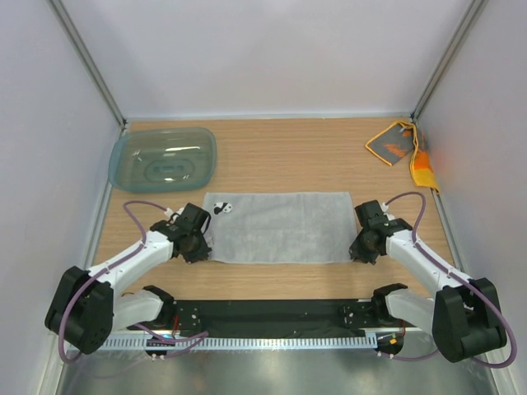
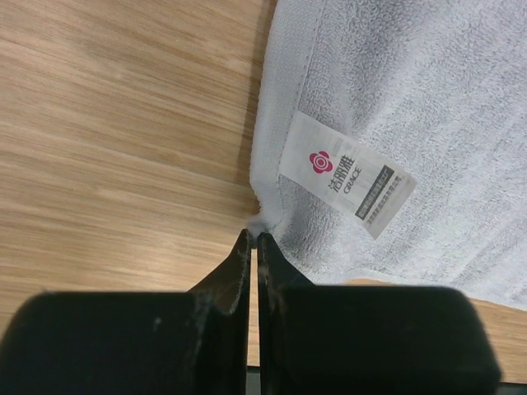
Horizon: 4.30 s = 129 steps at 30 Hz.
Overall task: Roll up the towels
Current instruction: Flatten the towel, then fold the towel
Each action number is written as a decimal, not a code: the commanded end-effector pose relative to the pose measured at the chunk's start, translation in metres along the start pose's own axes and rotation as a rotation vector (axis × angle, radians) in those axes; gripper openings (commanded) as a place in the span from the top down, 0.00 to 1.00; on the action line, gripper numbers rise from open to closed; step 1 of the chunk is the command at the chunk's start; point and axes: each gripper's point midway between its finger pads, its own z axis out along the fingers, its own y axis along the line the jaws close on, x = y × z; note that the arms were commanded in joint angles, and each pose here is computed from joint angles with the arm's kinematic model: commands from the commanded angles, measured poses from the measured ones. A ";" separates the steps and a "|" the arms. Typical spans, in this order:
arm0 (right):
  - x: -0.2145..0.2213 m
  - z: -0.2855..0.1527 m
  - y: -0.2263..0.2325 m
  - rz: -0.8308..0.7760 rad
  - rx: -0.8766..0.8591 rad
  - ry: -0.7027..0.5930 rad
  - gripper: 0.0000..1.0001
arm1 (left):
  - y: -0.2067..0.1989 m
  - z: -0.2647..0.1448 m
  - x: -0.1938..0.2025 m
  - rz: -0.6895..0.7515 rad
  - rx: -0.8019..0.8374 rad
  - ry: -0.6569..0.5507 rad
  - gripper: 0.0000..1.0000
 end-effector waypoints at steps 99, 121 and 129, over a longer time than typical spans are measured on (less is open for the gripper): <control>-0.107 -0.042 0.105 -0.162 -0.184 -0.110 0.99 | -0.021 -0.036 -0.134 0.091 -0.179 -0.008 1.00; -0.122 -0.005 0.116 -0.182 -0.142 -0.075 0.99 | -0.021 -0.002 -0.157 0.120 -0.264 0.011 1.00; -0.137 -0.004 0.121 -0.210 -0.115 -0.101 0.24 | -0.015 -0.001 -0.169 0.107 -0.263 0.004 0.43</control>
